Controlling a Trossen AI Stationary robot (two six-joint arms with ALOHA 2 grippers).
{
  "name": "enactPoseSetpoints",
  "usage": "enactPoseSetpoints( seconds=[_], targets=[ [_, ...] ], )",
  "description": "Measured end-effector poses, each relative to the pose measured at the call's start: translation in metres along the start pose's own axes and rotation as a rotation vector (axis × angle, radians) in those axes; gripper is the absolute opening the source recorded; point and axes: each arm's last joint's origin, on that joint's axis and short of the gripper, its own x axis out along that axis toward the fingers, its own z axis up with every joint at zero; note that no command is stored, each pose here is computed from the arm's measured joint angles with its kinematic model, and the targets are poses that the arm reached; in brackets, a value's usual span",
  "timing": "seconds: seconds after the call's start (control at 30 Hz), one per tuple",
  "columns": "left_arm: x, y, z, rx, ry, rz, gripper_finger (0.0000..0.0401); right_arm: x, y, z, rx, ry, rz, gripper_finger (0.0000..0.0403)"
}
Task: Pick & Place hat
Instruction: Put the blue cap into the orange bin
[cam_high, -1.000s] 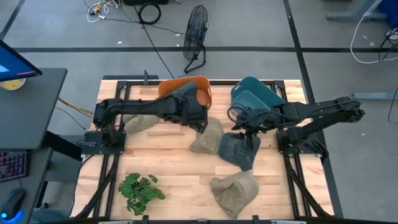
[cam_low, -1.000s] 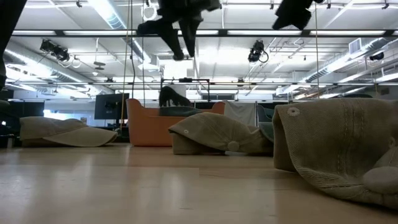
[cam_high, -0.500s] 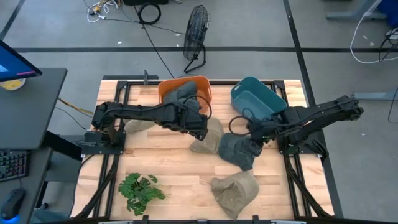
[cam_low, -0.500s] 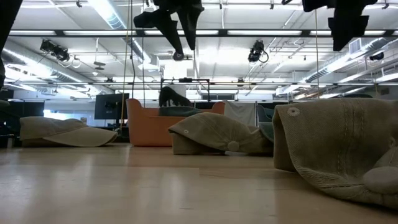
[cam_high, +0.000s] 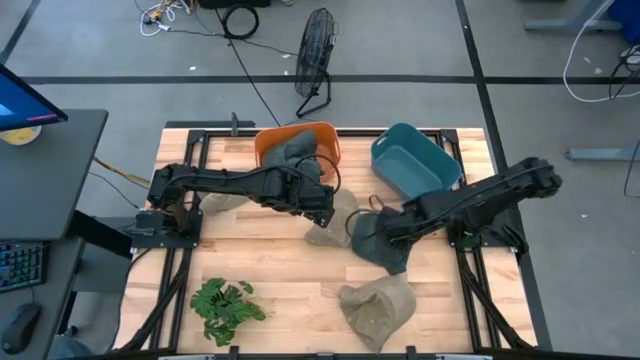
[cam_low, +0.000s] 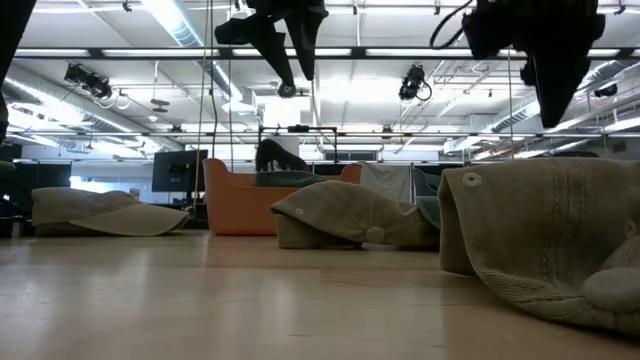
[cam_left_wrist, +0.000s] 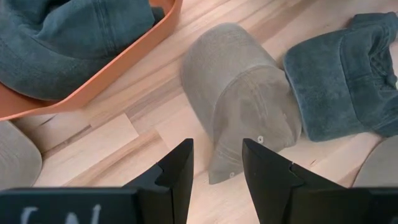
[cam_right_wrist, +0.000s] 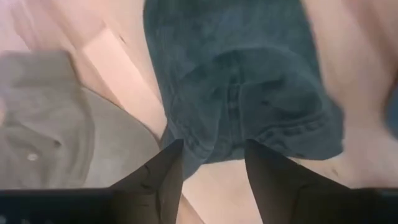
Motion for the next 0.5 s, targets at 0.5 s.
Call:
enactPoseSetpoints(
  seconds=[0.5],
  targets=[
    [0.0,0.0,0.0,0.006,0.0,0.0,0.014,0.085,0.023,0.023,-0.055,0.13,-0.182,0.0191]
  ],
)
